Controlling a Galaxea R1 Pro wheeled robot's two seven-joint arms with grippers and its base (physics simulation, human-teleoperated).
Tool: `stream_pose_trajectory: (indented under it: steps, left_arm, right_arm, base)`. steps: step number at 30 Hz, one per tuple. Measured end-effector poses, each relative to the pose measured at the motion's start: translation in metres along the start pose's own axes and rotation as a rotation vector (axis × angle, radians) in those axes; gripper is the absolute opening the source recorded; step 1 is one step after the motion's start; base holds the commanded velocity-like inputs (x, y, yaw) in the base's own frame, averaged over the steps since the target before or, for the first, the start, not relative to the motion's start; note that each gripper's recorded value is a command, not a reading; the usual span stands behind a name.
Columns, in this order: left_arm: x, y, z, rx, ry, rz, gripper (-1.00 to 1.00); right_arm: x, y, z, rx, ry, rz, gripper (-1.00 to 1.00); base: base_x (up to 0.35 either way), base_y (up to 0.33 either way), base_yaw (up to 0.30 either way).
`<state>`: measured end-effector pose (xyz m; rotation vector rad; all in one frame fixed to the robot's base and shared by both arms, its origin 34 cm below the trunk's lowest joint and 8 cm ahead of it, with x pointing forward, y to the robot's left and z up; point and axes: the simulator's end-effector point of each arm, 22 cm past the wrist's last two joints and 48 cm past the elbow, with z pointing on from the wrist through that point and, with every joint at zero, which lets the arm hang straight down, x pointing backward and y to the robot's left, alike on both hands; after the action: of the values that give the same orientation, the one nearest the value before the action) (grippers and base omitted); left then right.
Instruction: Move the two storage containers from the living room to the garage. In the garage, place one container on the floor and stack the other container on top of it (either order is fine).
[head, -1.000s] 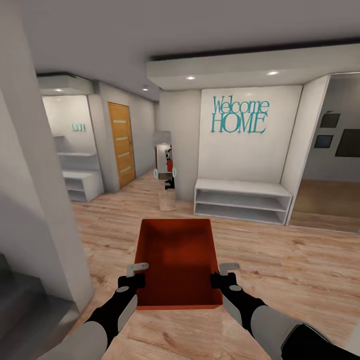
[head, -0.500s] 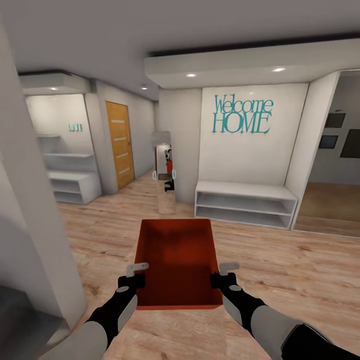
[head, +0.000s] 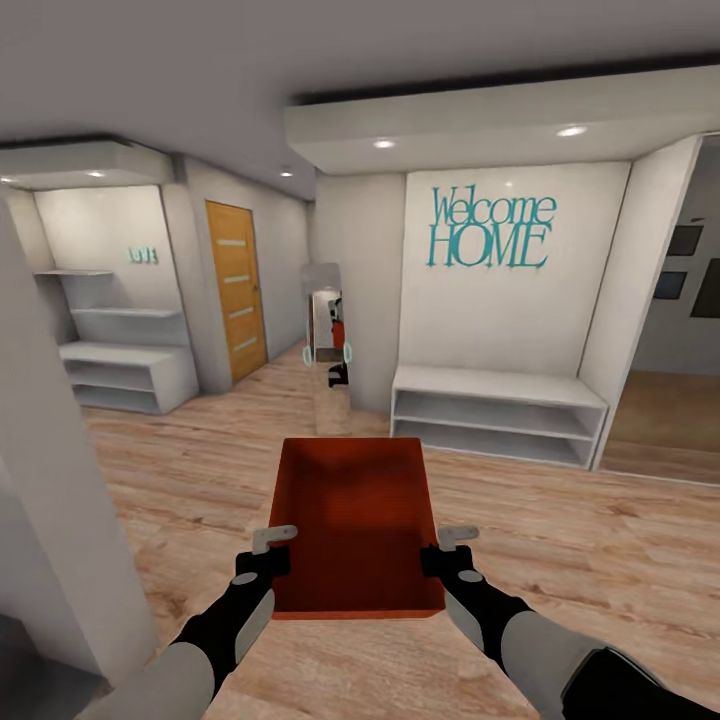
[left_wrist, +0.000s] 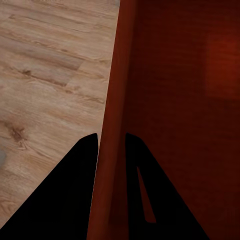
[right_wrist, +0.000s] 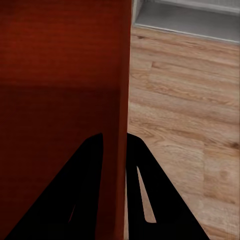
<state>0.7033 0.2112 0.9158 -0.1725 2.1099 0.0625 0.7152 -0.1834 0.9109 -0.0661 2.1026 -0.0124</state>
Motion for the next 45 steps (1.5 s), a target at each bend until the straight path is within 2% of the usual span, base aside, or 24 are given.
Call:
stream_pose_trajectory:
  steps: [22, 45]
  left_arm:
    - [-0.0018, 0.0000, 0.0000, -0.001, -0.005, -0.003, -1.00]
    - [-0.0034, -0.0002, -0.0004, 0.001, -0.008, -0.003, -1.00]
  right_arm:
    - [-0.0027, 0.0001, 0.0002, 0.000, -0.005, -0.002, -1.00]
    - [-0.0043, -0.0001, -0.0002, 0.001, -0.008, -0.002, -1.00]
  base:
    - [0.322, 0.000, 0.010]
    - [0.322, 0.000, 0.223]
